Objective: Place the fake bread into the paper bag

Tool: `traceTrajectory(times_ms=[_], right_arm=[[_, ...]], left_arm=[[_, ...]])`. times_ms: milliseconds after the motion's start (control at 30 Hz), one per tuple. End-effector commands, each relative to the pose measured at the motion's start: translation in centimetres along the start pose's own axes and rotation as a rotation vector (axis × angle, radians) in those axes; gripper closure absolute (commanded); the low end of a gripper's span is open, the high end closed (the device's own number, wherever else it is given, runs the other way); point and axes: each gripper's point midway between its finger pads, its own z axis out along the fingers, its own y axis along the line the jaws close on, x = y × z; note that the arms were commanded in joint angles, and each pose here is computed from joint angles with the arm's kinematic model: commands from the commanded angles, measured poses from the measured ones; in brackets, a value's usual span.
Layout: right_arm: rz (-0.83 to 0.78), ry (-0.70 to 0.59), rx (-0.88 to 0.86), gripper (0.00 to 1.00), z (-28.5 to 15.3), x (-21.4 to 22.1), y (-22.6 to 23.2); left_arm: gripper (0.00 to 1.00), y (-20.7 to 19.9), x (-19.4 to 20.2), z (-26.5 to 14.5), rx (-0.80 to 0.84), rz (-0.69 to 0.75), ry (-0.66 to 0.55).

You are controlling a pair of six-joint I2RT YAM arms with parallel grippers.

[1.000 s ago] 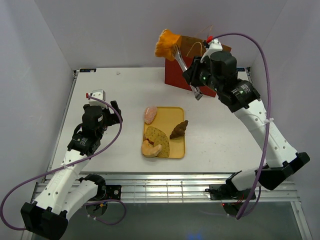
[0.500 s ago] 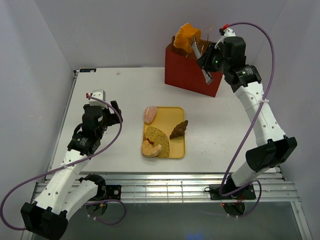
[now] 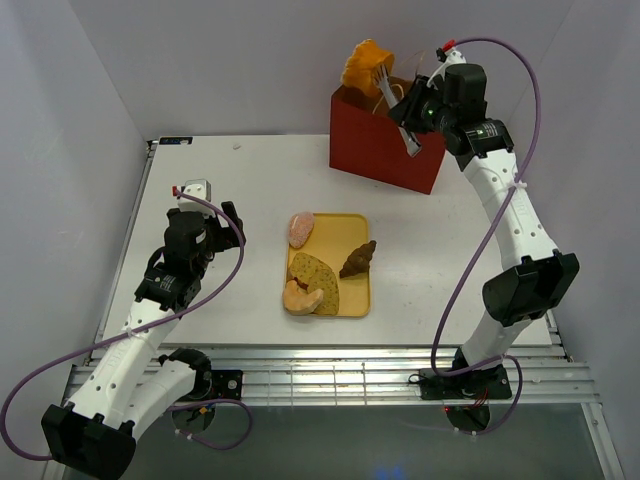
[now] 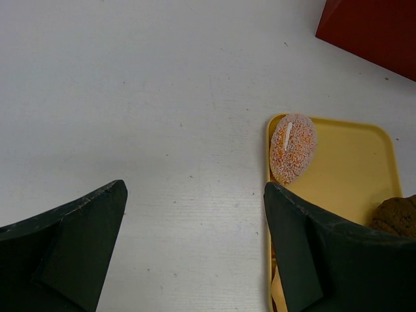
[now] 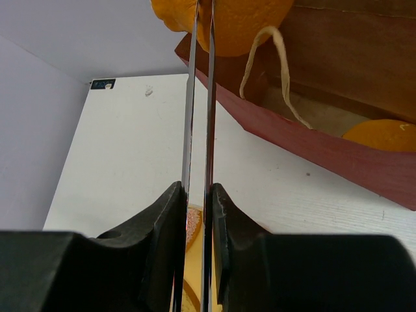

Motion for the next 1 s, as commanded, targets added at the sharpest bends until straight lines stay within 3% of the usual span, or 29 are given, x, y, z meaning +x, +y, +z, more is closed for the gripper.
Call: traceTrajectory(times_ms=[0,233,433,633,967], right_arm=[[-0.005,-0.099,-0.056,0.92,-0.7,-2.8,1.0],[0.002,-0.085,-0.043,0.92,-1.0,-1.2,-0.5],[0.007,-0.062,-0.065,0.60,-0.7,-0.7,-0.5],[0.002,-0.060,-0.073,0.54,-1.1,-1.2,-0.2],[-0.023,-0.087,-0.122,0.53,-2.8,-3.2,1.5]], left_arm=[[0.03,-0.5,-0.8,-0.2,0.022,-0.006,-0.023],[0.03,-0.7,-0.9,-0.3,0.035,-0.008,-0.024],[0.03,-0.7,-0.9,-0.2,0.035,-0.006,-0.023],[0.03,-0.7,-0.8,-0.2,0.035,-0.006,-0.022],[0.03,-0.7,-0.8,-0.2,0.033,-0.006,-0.021]])
